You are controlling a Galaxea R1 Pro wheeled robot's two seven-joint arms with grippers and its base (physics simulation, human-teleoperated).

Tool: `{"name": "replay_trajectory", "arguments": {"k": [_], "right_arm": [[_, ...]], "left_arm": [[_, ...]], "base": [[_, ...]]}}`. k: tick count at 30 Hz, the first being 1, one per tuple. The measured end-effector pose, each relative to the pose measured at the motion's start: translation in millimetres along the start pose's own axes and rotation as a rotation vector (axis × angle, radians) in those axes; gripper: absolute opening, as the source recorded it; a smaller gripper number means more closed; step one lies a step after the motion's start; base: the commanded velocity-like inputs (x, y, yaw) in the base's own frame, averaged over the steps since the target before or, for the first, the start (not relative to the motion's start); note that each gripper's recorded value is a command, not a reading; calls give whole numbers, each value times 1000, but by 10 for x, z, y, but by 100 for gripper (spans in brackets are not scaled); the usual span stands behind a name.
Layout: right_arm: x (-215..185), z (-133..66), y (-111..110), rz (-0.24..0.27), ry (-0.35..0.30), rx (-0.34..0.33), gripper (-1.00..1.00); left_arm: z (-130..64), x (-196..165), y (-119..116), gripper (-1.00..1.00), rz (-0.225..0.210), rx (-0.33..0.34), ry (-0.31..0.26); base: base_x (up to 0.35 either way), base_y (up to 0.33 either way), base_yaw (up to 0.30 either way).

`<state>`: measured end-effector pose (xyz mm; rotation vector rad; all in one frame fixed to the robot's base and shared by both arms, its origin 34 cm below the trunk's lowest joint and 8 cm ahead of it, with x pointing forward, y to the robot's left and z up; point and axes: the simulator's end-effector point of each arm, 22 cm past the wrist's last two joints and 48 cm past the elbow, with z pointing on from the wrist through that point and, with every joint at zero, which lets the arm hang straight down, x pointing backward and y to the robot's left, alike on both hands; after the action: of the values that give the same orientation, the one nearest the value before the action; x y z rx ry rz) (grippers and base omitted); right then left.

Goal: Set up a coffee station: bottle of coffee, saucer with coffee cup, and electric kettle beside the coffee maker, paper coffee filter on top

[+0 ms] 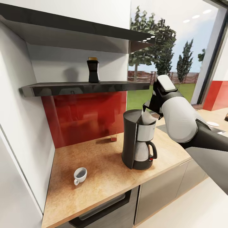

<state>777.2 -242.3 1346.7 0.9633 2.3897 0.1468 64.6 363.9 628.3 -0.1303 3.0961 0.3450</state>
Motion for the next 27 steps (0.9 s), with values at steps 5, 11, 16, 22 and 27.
{"name": "replay_trajectory", "arguments": {"k": [5, 11, 16, 22, 27], "right_arm": [[-7, -4, 0, 2, -1, -2, 100], [-20, -17, 5, 5, -5, -6, 100], [-22, -19, 6, 5, -5, -7, 100], [-23, -19, 9, 5, -5, -8, 100], [-23, -20, 10, 5, -5, -8, 100]], "left_arm": [[0, 0, 0, 100, 0, 0, 0], [0, 3, 8, 100, 1, -1, 0], [1, 2, 21, 100, 0, -3, 0], [2, -1, 24, 100, 0, -3, -1], [2, -5, 24, 100, 0, -3, -2]], "base": [[0, 0, 0], [0, 0, 0], [0, 0, 0], [0, 0, 0], [0, 0, 0]]}}
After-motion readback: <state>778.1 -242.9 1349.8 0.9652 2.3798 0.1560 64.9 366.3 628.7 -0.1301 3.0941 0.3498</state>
